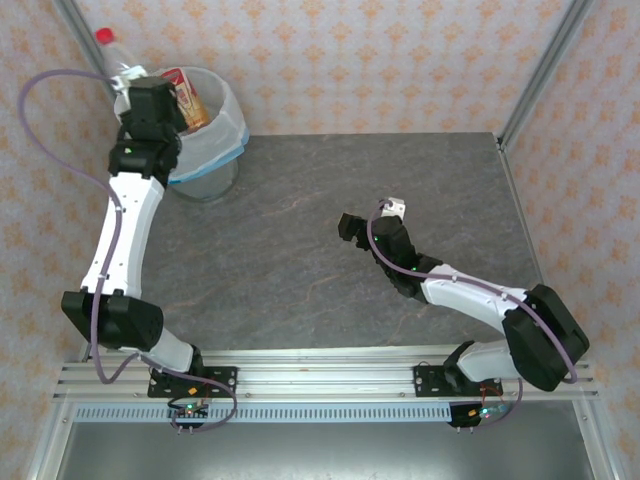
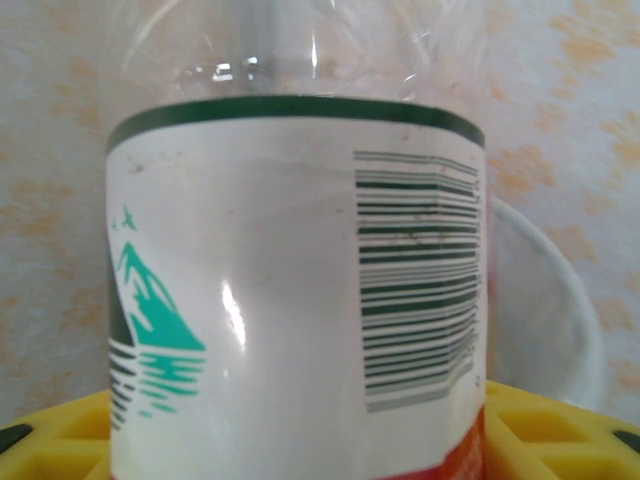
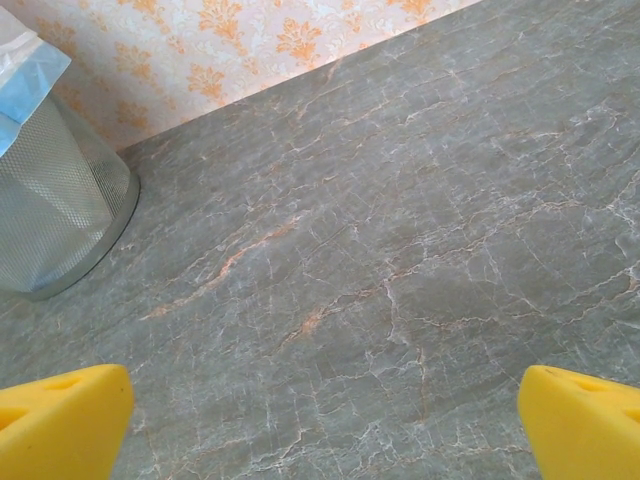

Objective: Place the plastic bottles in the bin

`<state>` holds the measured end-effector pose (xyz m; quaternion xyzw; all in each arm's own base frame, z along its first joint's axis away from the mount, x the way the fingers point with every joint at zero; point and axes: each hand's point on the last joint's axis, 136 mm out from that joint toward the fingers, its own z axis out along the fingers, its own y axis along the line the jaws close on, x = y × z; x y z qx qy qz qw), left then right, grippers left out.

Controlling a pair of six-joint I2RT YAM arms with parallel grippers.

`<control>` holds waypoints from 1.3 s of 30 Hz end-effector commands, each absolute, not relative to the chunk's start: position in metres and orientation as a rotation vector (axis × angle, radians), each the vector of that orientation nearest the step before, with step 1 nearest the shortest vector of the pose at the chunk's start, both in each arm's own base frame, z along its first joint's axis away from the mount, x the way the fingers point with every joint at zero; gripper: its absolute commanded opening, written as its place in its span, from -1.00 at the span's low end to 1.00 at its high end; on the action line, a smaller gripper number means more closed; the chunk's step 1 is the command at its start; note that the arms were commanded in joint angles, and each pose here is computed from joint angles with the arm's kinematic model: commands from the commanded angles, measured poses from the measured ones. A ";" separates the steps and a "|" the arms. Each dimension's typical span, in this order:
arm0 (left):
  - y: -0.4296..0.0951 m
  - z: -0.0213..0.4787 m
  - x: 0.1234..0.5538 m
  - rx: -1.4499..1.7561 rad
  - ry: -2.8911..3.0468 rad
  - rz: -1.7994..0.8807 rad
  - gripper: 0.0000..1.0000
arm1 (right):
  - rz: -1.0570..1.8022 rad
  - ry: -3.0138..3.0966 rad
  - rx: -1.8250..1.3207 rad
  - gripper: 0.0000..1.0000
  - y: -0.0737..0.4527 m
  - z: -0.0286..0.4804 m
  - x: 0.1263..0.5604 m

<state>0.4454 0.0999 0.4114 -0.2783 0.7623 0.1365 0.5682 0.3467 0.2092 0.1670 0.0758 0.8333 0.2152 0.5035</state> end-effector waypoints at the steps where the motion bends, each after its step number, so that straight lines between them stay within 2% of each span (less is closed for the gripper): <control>1: 0.123 0.424 0.462 -0.707 1.738 0.302 0.15 | 0.550 1.960 0.179 0.98 0.215 0.185 0.355; 10: 0.163 0.413 0.507 -0.772 1.758 0.346 0.15 | 0.547 1.956 0.190 0.98 0.211 0.183 0.352; 15: 0.177 0.388 0.531 -0.813 1.783 0.399 0.19 | 0.537 1.951 0.202 0.98 0.206 0.183 0.348; 17: 0.182 0.380 0.535 -0.849 1.792 0.421 0.35 | 0.529 1.949 0.204 0.98 0.203 0.184 0.347; 21: 0.174 0.369 0.541 -0.860 1.849 0.350 0.79 | 0.510 1.939 0.216 0.98 0.196 0.184 0.344; 26: 0.159 0.393 0.532 -0.826 1.830 0.235 1.00 | 0.496 1.941 0.213 0.98 0.194 0.183 0.343; 39: 0.101 0.440 0.480 -0.718 1.777 -0.133 1.00 | 0.419 1.940 0.176 0.99 0.190 0.189 0.347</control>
